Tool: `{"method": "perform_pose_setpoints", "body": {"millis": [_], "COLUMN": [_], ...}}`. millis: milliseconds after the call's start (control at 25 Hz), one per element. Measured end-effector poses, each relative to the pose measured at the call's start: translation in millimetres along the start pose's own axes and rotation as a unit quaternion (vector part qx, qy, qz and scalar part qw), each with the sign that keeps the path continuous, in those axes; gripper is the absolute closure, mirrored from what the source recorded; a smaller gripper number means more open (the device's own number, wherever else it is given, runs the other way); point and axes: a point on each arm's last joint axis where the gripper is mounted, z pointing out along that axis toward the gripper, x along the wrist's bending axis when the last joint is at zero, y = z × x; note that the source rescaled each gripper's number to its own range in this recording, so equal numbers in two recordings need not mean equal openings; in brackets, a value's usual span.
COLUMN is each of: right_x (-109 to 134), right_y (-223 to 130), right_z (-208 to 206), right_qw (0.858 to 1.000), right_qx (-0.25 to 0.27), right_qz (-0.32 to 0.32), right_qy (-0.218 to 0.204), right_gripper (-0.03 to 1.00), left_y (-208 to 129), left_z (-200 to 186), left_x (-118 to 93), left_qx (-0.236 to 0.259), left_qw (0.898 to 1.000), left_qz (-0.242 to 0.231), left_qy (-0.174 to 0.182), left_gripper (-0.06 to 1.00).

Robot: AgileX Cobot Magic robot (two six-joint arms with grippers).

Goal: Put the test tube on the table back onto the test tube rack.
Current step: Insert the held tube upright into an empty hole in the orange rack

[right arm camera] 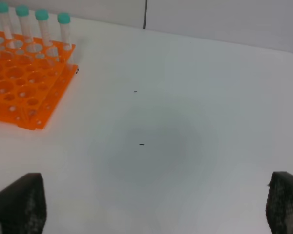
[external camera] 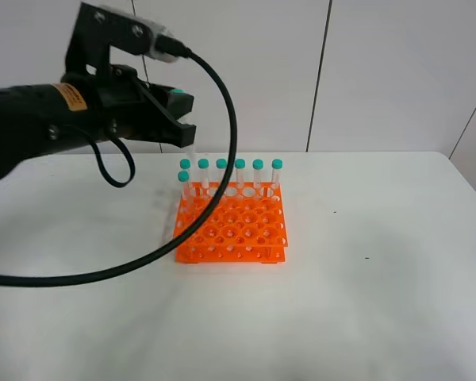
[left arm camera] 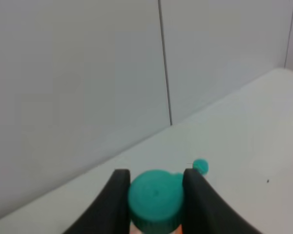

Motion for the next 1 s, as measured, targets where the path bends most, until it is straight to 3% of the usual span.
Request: {"method": "perform_pose_setpoints", "body": {"millis": [280,480,600,880,1000], "right_x": [0,0,0,0,0], "right_y": [0,0,0,0,0], "right_z": [0,0,0,0,0], "right_qw": [1.0,1.0,1.0,1.0,1.0], "right_qx": [0.0,0.0,0.0,0.0,0.0], "right_qz": [0.0,0.0,0.0,0.0,0.0], "right_qy": [0.0,0.0,0.0,0.0,0.0], "right_gripper": [-0.03,-0.03,-0.03,-0.03,-0.03], "left_y": [-40,-56,-70,-87,-90], "left_z": [36,53,63,78,89], "left_x": [-22,-42,-33,12,20], "left_qx": [0.039,0.014,0.014,0.028,0.023], "left_qw": [0.999,0.998,0.999,0.999,0.999], "left_qz": [-0.01,-0.012,-0.015,-0.025,-0.012], "left_qy": [-0.03,-0.053,-0.038,0.022,0.025], "left_gripper": [0.94,0.94,0.94,0.94,0.94]}}
